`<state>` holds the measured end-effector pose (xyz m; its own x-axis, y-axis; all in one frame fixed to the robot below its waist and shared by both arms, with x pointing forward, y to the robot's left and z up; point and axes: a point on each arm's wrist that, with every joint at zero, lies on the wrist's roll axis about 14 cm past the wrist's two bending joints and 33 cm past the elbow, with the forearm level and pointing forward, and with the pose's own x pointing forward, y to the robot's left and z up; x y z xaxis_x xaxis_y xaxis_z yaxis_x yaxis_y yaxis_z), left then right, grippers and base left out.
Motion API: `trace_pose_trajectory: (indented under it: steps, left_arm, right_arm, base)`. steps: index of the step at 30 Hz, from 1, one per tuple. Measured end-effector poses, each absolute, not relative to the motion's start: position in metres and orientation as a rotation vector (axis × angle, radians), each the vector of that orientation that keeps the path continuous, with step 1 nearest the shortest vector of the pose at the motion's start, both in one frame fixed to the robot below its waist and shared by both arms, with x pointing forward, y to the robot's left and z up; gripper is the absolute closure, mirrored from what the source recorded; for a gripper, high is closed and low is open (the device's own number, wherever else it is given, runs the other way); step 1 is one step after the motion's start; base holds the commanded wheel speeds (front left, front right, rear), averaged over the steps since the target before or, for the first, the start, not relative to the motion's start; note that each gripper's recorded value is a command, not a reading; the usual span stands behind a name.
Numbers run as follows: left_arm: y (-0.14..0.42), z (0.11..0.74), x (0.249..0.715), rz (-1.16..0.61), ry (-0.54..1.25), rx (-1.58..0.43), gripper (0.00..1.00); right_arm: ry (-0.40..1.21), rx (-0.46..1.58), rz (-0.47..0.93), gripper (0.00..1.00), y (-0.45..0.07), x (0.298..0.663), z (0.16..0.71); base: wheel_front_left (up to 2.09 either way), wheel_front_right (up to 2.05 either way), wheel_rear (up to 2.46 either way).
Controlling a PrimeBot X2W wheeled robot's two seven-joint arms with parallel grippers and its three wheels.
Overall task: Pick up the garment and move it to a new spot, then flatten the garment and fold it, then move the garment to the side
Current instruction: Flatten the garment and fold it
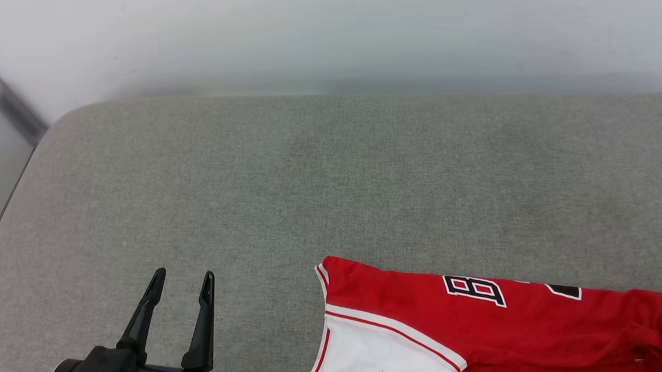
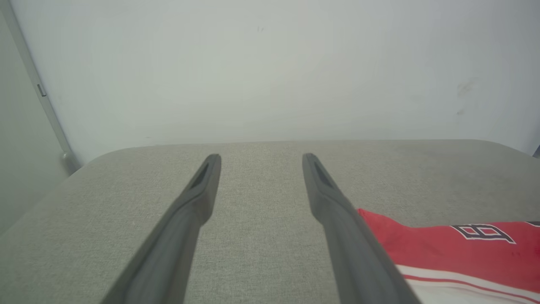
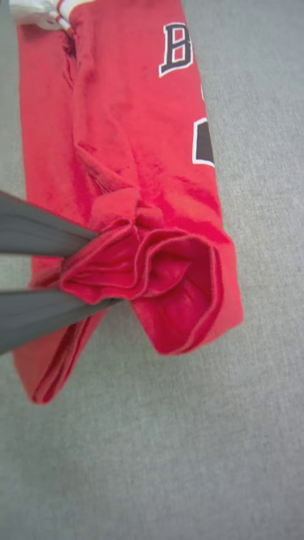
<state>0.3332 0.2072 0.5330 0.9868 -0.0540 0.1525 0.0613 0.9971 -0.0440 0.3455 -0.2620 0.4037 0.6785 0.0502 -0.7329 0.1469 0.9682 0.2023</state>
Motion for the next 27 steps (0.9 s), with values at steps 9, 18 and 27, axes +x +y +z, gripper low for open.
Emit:
trace_pose_trajectory:
  steps: [9,18,27]
  left_arm:
    - [0.204,0.538,0.324,-0.064,-0.172,-0.057,0.00]
    - [0.209,0.536,0.315,-0.039,-0.167,-0.066,0.00]
    - [0.220,0.533,0.309,-0.003,-0.155,-0.062,0.00]
  right_arm:
    - [0.810,0.334,0.187,1.00,-0.184,0.334,0.439]
    - [0.836,0.410,0.412,1.00,-0.112,0.327,0.458]
    - [0.849,0.556,0.640,1.00,-0.044,0.323,0.463]
  base:
    - [0.00,0.00,0.00]
    - [0.00,0.00,0.00]
    - [0.00,0.00,0.00]
